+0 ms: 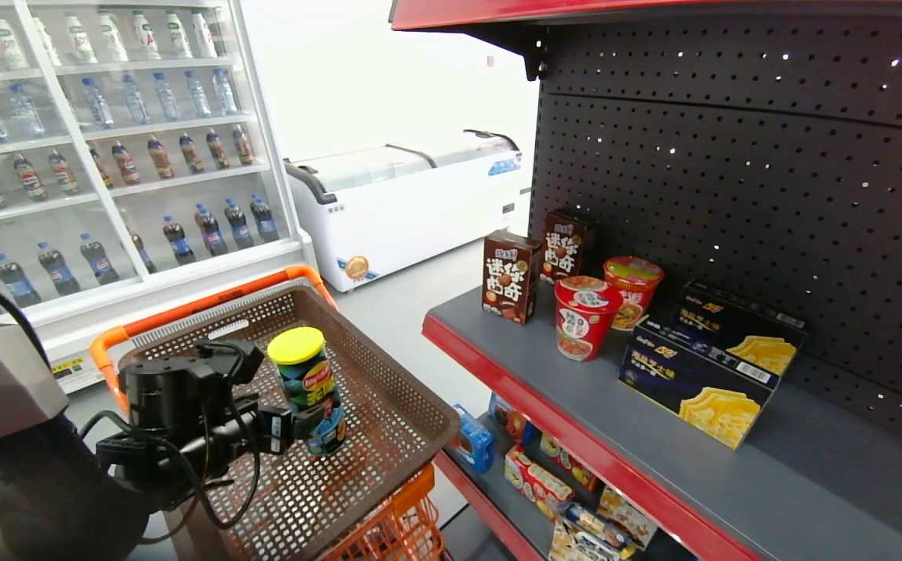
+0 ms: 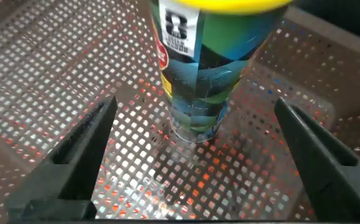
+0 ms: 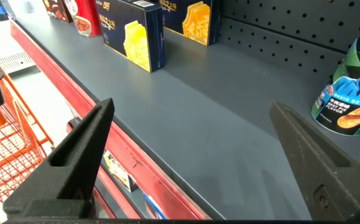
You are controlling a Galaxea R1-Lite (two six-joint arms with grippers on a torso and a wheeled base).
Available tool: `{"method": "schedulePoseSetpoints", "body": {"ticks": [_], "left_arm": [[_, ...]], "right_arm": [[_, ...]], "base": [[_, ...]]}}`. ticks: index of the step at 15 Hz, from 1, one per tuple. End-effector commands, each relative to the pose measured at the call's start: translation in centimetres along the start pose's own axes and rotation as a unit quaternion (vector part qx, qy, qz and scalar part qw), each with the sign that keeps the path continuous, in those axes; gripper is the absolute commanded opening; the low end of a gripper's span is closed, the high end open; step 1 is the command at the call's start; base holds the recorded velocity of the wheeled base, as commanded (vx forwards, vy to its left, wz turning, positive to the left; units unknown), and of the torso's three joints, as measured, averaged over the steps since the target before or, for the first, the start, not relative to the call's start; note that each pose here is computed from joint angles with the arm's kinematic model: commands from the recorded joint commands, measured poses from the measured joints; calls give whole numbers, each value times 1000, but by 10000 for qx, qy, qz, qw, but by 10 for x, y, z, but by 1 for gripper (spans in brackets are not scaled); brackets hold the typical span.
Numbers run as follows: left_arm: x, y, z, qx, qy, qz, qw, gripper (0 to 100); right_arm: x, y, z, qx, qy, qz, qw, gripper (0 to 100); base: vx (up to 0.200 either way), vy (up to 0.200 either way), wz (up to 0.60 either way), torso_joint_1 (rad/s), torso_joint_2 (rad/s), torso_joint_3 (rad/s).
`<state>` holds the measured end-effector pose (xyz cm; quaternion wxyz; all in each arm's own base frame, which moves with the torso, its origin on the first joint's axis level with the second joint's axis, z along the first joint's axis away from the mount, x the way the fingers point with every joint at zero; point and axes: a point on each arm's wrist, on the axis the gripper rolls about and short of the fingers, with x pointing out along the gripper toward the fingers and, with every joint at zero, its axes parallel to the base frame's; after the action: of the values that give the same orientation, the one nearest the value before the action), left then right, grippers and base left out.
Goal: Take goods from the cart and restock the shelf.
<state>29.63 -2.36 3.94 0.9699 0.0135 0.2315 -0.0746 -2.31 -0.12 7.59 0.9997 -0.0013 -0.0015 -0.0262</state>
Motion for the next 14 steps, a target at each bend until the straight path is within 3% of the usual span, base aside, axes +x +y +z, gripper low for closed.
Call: {"method": "schedulePoseSetpoints", "body": {"ticks": [1,7,9,12,13,14], "left_arm": [[25,1,-18,-8,245,-15,9997,100],[67,2,-20,96,-82,-202,9997,100],[68,-1,-24,181,-58,-331,9993,100],[64,-2,-25,180,-19,-353,9992,100],[60,-3,-25,190,-42,-352,9992,0],[56,-4,-23,205,-57,-342,9992,0]], "right_arm": [[0,0,0,-2,7,1,10000,100],[0,0,0,-2,7,1,10000,100],[0,0,0,-2,7,1,10000,100],[0,0,0,-2,7,1,10000,100],[0,0,0,-2,7,1,10000,100],[0,0,0,-2,7,1,10000,100]], "base": [[0,0,0,0,0,0],[0,0,0,0,0,0],[0,0,0,0,0,0],[0,0,0,0,0,0],[0,0,0,0,0,0],[0,0,0,0,0,0]]}}
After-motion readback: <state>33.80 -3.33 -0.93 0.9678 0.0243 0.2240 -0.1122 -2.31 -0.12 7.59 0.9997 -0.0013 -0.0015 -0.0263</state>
